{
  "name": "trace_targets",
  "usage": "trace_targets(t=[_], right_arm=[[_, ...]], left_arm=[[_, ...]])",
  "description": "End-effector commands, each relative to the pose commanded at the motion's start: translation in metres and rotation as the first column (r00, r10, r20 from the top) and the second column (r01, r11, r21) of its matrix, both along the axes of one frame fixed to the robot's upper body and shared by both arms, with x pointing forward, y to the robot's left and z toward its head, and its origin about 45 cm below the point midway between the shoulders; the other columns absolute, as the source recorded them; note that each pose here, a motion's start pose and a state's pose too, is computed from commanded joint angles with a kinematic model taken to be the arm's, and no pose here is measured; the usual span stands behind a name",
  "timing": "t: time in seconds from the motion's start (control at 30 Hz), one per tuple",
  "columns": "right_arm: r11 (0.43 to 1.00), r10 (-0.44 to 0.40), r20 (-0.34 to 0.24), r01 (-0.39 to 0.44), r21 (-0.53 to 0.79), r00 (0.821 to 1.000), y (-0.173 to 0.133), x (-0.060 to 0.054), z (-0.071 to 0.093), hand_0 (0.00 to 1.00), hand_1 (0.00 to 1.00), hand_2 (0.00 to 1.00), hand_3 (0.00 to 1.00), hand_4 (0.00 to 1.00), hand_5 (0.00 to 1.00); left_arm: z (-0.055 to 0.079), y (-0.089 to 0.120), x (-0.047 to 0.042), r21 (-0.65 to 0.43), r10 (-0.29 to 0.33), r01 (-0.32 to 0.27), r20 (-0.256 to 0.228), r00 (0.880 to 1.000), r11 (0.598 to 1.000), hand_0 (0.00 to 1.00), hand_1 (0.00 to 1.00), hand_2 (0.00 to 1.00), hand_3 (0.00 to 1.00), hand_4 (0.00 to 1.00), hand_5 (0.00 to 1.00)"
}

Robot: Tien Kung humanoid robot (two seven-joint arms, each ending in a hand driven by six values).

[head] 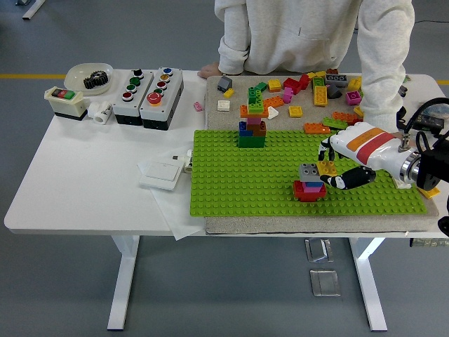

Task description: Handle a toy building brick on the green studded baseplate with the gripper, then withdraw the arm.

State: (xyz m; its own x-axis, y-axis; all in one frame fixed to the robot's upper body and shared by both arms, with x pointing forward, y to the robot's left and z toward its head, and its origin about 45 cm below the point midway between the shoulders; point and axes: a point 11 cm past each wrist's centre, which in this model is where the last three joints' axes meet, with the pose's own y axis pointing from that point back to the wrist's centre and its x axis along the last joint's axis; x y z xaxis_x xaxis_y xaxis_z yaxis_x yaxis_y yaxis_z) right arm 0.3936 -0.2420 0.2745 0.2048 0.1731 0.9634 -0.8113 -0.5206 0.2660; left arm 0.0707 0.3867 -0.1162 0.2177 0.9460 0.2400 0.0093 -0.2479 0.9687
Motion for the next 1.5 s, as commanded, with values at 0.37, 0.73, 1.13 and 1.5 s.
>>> trace_targets(t=[0.37,0.73,1.13,1.5], right_arm=[[1.0,-0.006,0.005,0.007,-0.007,1.0,-0.0024,0.0035,-0.0006,0.451,0.461,0.519,0.503,0.677,0.407],[1.0,-0.007,0.001,0.007,-0.007,1.0,-0.0033,0.0048,-0.0024,0.449,0.462,0.522,0.504,0.683,0.412],[1.0,-0.008,-0.002,0.008,-0.008,1.0,-0.0035,0.0066,-0.0047,0.444,0.466,0.525,0.504,0.684,0.411],[1.0,-0.008,-0.009,0.008,-0.005,1.0,-0.0032,0.0068,-0.0056,0.443,0.471,0.533,0.512,0.689,0.384]], left_arm=[[0.0003,0.0,0.0018,0.0,-0.002,0.002,0.003,1.0,1.0,0.788,0.727,0.647,0.562,0.589,0.612],[0.0007,-0.0002,0.0045,0.0,0.0,0.0,0.009,1.0,1.0,0.789,0.727,0.647,0.562,0.589,0.61],[0.001,-0.0003,0.0064,0.0,0.0,0.0,0.013,1.0,1.0,0.786,0.728,0.647,0.562,0.588,0.611],[0.001,-0.0008,0.007,-0.001,-0.001,0.001,0.014,1.0,1.0,0.79,0.728,0.647,0.562,0.588,0.611]])
